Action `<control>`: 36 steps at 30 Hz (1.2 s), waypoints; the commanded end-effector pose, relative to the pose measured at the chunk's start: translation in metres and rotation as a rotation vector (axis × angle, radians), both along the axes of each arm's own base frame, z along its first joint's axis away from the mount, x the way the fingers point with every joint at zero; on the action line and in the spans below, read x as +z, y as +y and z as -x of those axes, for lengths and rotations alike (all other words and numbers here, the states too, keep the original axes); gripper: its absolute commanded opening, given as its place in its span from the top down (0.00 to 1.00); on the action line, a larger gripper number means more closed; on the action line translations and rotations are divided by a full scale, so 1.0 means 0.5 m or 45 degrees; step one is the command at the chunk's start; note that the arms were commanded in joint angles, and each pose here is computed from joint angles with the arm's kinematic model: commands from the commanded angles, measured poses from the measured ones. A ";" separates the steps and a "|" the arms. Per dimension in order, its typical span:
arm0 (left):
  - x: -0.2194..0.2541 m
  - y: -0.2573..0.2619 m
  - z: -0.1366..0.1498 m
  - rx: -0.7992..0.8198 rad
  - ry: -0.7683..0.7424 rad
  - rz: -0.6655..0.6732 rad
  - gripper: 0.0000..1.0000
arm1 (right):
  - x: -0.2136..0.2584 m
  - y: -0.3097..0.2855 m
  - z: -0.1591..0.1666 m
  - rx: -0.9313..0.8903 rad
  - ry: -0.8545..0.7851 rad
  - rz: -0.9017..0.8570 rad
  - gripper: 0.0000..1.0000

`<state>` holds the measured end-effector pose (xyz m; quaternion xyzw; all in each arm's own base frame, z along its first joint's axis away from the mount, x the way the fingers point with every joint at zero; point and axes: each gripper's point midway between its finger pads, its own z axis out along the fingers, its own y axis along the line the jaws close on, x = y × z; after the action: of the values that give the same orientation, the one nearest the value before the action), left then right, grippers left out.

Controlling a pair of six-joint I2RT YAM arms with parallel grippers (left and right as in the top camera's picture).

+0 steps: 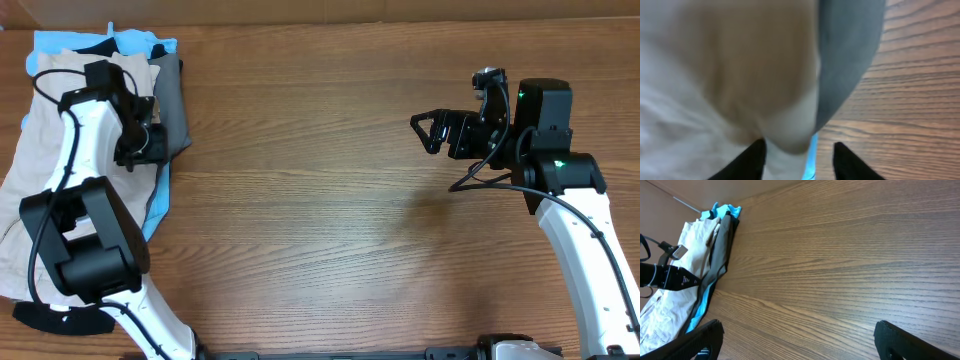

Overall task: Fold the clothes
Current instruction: 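Grasp the beige shorts' edge with the left gripper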

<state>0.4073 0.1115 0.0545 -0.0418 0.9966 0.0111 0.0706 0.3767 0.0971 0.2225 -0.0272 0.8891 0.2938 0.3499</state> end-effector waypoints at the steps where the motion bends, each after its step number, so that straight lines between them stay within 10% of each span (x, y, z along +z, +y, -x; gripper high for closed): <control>1: 0.000 0.014 -0.015 -0.010 -0.018 -0.050 0.59 | 0.031 0.001 -0.006 -0.004 -0.056 0.008 0.00; 17: 0.006 0.032 -0.045 0.026 -0.100 -0.104 0.96 | 0.030 -0.001 -0.007 -0.011 -0.055 0.014 0.00; 29: 0.154 -0.047 -0.067 -0.028 -0.172 -0.066 0.96 | 0.031 -0.001 -0.008 -0.011 -0.056 0.013 0.02; 36: 0.290 -0.251 -0.079 -0.248 -0.299 0.344 0.96 | 0.044 0.009 -0.007 0.021 -0.077 -0.031 0.06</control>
<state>0.4348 0.0629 0.1490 -0.0033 0.9932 -0.0061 0.1162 0.3783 0.0970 0.2242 -0.0284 0.8872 0.2936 0.3547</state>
